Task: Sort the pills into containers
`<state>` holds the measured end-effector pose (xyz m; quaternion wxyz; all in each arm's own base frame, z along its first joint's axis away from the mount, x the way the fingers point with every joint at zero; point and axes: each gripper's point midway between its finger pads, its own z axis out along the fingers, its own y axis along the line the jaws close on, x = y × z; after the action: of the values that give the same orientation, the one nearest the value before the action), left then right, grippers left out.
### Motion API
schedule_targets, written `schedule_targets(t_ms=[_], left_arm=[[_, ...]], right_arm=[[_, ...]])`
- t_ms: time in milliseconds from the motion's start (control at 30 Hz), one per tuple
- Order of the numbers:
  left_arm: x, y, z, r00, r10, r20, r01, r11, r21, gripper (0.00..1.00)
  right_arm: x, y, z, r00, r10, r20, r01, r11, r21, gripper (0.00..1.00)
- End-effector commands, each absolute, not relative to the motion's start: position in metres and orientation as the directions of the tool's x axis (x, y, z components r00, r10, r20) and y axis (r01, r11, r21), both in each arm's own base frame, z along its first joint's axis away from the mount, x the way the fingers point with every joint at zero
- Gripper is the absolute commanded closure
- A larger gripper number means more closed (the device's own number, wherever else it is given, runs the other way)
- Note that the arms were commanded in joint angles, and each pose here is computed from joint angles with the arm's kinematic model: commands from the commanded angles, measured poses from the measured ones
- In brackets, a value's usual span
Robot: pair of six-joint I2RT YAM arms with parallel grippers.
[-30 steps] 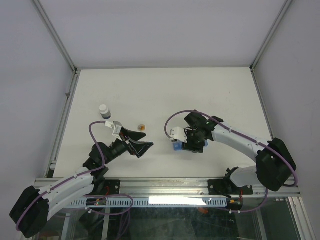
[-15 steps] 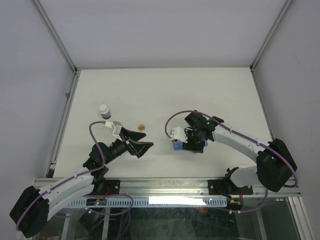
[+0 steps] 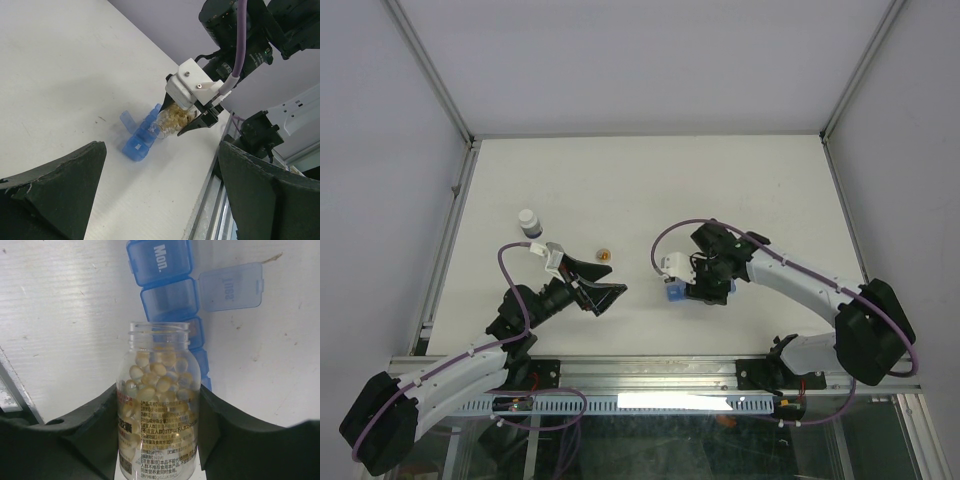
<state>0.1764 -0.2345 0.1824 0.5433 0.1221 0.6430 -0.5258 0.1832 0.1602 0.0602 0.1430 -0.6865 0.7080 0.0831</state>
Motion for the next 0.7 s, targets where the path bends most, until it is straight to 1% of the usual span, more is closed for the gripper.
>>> schedule_targets(t_ms=[0,33,100,133,167,200,233,267,300,333,367,400,433,467,500,533,567,600,633,667], left_arm=[[0.177,-0.231,0.193,-0.332,-0.447,-0.831,0.749,0.410,-0.520,0.01],[0.178,-0.231,0.193,-0.330,-0.449,-0.831,0.750,0.411,-0.519,0.01],[0.178,-0.232,0.194,-0.331,-0.447,-0.831,0.750,0.410,-0.519,0.01],[0.177,-0.232,0.193,-0.335,-0.445,-0.831,0.748,0.410,-0.521,0.01],[0.177,-0.231,0.193,-0.332,-0.447,-0.831,0.750,0.409,-0.520,0.01],[0.177,-0.231,0.193,-0.330,-0.449,-0.830,0.750,0.409,-0.520,0.01],[0.178,-0.231,0.193,-0.330,-0.448,-0.831,0.749,0.411,-0.519,0.01],[0.178,-0.231,0.193,-0.331,-0.448,-0.830,0.747,0.413,-0.521,0.01],[0.178,-0.231,0.193,-0.332,-0.448,-0.830,0.749,0.410,-0.520,0.01],[0.177,-0.231,0.193,-0.331,-0.449,-0.830,0.750,0.408,-0.520,0.01],[0.178,-0.231,0.194,-0.328,-0.451,-0.830,0.752,0.408,-0.518,0.01],[0.178,-0.232,0.194,-0.331,-0.448,-0.830,0.750,0.409,-0.520,0.01],[0.178,-0.232,0.193,-0.334,-0.444,-0.831,0.749,0.411,-0.520,0.01],[0.177,-0.232,0.192,-0.336,-0.443,-0.831,0.749,0.410,-0.521,0.01],[0.178,-0.231,0.192,-0.332,-0.446,-0.831,0.749,0.411,-0.520,0.01],[0.178,-0.231,0.193,-0.330,-0.448,-0.831,0.749,0.411,-0.519,0.01],[0.178,-0.231,0.193,-0.327,-0.450,-0.831,0.749,0.413,-0.518,0.01],[0.178,-0.231,0.193,-0.331,-0.447,-0.831,0.746,0.415,-0.520,0.01],[0.178,-0.231,0.192,-0.332,-0.446,-0.831,0.746,0.415,-0.521,0.01],[0.178,-0.231,0.193,-0.329,-0.448,-0.831,0.748,0.413,-0.519,0.01]], right_arm=[[0.200,0.167,0.072,0.006,-0.933,-0.359,-0.985,0.057,-0.165,1.00],[0.202,0.162,0.069,0.008,-0.943,-0.332,-0.983,0.054,-0.176,1.00],[0.186,0.170,0.075,-0.028,-0.935,-0.354,-0.997,0.054,-0.064,1.00],[0.188,0.170,0.073,-0.015,-0.932,-0.363,-0.995,0.051,-0.091,1.00],[0.200,0.164,0.070,0.004,-0.939,-0.343,-0.984,0.058,-0.170,1.00],[0.199,0.165,0.071,0.002,-0.939,-0.344,-0.986,0.056,-0.158,1.00],[0.190,0.171,0.076,-0.015,-0.932,-0.363,-0.994,0.053,-0.095,1.00],[0.186,0.173,0.078,-0.020,-0.929,-0.371,-0.996,0.051,-0.075,1.00],[0.196,0.170,0.073,-0.004,-0.931,-0.366,-0.989,0.058,-0.137,1.00],[0.202,0.162,0.066,0.003,-0.942,-0.335,-0.982,0.060,-0.178,1.00],[0.198,0.158,0.064,-0.014,-0.950,-0.311,-0.988,0.061,-0.140,1.00],[0.187,0.167,0.072,-0.033,-0.942,-0.335,-0.996,0.057,-0.062,1.00],[0.185,0.175,0.080,-0.029,-0.928,-0.372,-0.997,0.055,-0.058,1.00],[0.197,0.173,0.078,-0.002,-0.926,-0.378,-0.987,0.062,-0.146,1.00],[0.207,0.163,0.069,0.015,-0.939,-0.344,-0.975,0.062,-0.211,1.00],[0.202,0.160,0.066,0.001,-0.947,-0.321,-0.983,0.058,-0.175,1.00],[0.192,0.164,0.071,-0.025,-0.944,-0.329,-0.994,0.060,-0.095,1.00],[0.188,0.172,0.078,-0.032,-0.933,-0.357,-0.996,0.060,-0.068,1.00],[0.195,0.173,0.079,-0.013,-0.929,-0.371,-0.990,0.066,-0.129,1.00],[0.206,0.167,0.073,0.012,-0.934,-0.357,-0.978,0.063,-0.199,1.00]])
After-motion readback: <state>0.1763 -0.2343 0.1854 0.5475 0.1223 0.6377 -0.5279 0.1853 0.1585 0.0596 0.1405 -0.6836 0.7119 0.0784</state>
